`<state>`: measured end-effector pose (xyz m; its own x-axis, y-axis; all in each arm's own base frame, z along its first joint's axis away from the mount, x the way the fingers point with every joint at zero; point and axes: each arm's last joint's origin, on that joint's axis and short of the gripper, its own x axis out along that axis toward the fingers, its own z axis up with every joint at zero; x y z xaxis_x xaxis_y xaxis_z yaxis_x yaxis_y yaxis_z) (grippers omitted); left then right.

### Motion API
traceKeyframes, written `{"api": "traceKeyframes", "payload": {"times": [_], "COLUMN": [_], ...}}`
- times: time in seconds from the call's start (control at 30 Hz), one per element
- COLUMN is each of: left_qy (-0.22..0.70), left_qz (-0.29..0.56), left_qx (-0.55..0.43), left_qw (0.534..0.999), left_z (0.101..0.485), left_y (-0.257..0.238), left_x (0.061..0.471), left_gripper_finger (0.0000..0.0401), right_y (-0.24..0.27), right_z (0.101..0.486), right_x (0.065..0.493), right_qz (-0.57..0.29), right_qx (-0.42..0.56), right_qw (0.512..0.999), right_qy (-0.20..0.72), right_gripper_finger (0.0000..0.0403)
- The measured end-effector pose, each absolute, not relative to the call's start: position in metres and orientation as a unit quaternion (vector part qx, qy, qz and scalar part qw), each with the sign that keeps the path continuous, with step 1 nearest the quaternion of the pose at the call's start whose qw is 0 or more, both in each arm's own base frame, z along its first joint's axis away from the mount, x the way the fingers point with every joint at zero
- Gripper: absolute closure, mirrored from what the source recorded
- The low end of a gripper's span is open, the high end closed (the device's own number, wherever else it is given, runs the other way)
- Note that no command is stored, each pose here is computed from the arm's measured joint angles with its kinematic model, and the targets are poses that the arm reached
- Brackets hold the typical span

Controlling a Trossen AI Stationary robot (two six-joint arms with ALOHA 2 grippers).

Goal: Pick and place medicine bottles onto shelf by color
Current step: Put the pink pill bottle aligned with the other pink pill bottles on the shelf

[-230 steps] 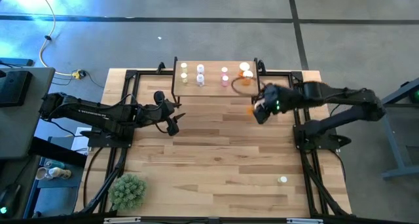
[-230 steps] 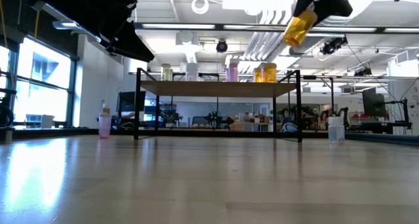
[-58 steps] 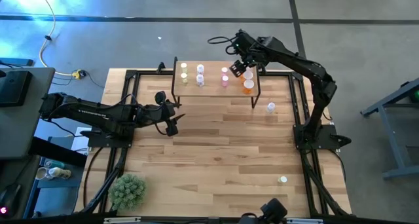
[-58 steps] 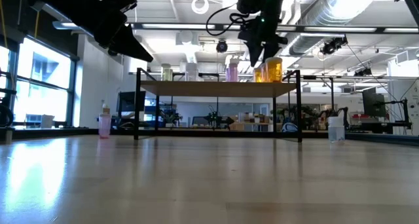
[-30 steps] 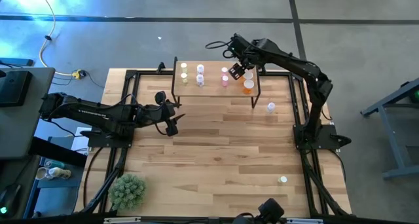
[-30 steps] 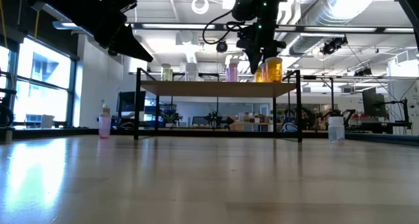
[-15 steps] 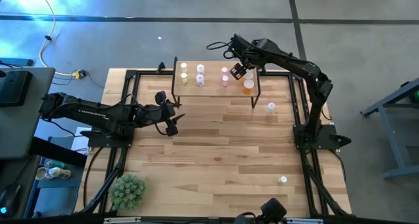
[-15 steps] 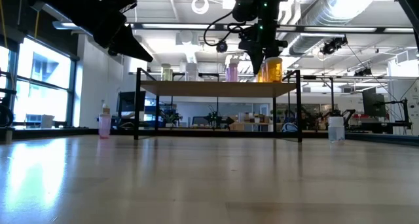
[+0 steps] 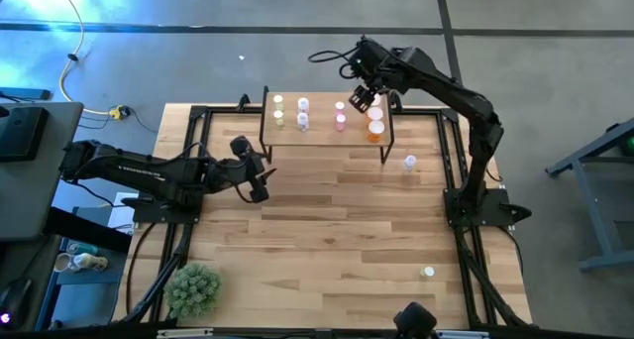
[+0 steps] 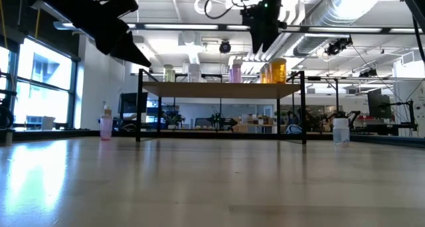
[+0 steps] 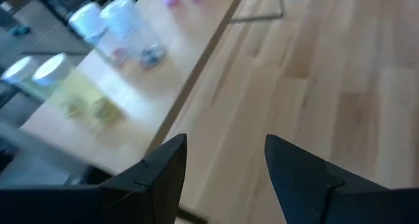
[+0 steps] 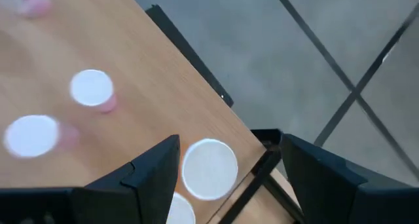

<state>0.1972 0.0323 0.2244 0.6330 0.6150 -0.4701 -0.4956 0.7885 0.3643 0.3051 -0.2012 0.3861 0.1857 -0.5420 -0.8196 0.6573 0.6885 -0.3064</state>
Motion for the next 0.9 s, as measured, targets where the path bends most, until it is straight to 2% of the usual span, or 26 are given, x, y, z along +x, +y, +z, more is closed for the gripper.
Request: {"api": "traceKeyframes", "payload": {"times": [0.3, 0.5, 0.67, 0.9], "left_qy": [0.359, 0.414, 0.460, 0.455], "left_qz": [0.334, 0.354, 0.394, 0.430], "left_qx": [0.088, 0.060, 0.018, -0.025], "left_qw": [0.867, 0.836, 0.795, 0.780], "left_z": [0.242, 0.243, 0.235, 0.234], "left_y": [0.033, 0.034, 0.041, 0.044], "left_x": [0.190, 0.178, 0.164, 0.156], "left_gripper_finger": [0.0204, 0.0204, 0.0204, 0.0204], "right_y": [-0.184, -0.172, -0.161, -0.146], "right_z": [0.411, 0.409, 0.405, 0.388], "right_x": [0.295, 0.277, 0.257, 0.232], "right_qz": [-0.364, -0.361, -0.377, -0.389], "right_qx": [0.031, 0.028, 0.037, 0.049], "right_qw": [0.768, 0.765, 0.781, 0.791], "right_qy": [0.526, 0.533, 0.496, 0.469], "right_gripper_finger": [0.0146, 0.0146, 0.0146, 0.0146]}}
